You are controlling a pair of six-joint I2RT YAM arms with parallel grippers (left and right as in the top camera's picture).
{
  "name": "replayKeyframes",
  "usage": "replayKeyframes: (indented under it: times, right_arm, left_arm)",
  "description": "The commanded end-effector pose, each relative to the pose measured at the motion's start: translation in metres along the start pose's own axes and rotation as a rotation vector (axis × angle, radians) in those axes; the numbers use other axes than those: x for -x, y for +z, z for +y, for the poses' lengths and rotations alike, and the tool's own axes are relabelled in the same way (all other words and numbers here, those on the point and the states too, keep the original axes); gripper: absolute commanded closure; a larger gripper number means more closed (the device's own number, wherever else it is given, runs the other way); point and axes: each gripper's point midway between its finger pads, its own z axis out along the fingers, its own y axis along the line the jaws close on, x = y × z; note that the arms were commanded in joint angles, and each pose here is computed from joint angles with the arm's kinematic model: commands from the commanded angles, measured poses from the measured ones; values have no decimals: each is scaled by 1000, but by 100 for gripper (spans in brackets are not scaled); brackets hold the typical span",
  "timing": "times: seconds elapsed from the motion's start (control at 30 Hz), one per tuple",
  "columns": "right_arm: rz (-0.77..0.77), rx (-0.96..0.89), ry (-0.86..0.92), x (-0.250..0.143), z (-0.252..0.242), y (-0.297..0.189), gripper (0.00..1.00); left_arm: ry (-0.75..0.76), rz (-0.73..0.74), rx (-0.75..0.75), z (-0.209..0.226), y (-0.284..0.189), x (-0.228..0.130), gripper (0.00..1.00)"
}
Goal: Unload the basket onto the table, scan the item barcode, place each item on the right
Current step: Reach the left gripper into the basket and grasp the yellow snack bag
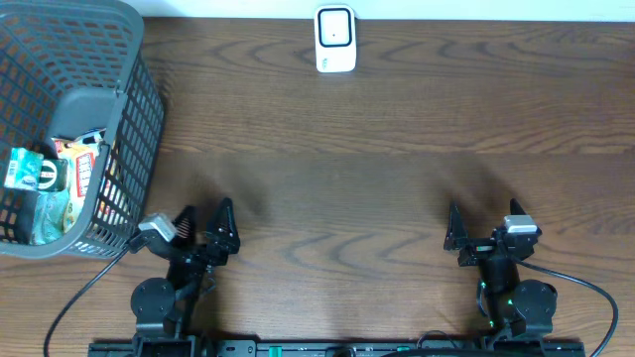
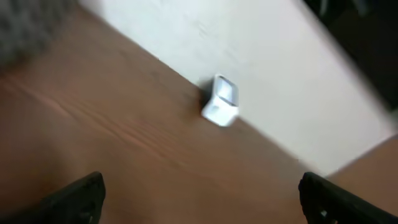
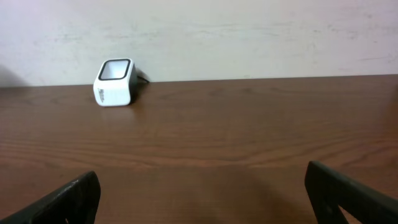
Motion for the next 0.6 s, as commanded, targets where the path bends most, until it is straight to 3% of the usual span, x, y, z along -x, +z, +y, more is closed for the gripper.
replayKeyframes:
  times: [0.0, 0.03, 0.13, 0.33, 0.57]
  right_arm:
    - [-1, 4, -11, 0, 1, 0, 1]
    - [-1, 4, -11, 0, 1, 0, 1]
    - [-1, 4, -11, 0, 1, 0, 1]
    - [-1, 4, -11, 0, 1, 0, 1]
    - [-1, 4, -11, 0, 1, 0, 1]
  left_arm:
    - [-388, 107, -48, -6, 1, -23, 2]
    - [-446, 109, -48, -7, 1, -22, 2]
    - [-427, 77, -124, -22, 0, -10, 2]
    - [-310, -82, -437, -93, -24, 50, 2]
    - [-249, -138, -505, -152, -45, 111, 2]
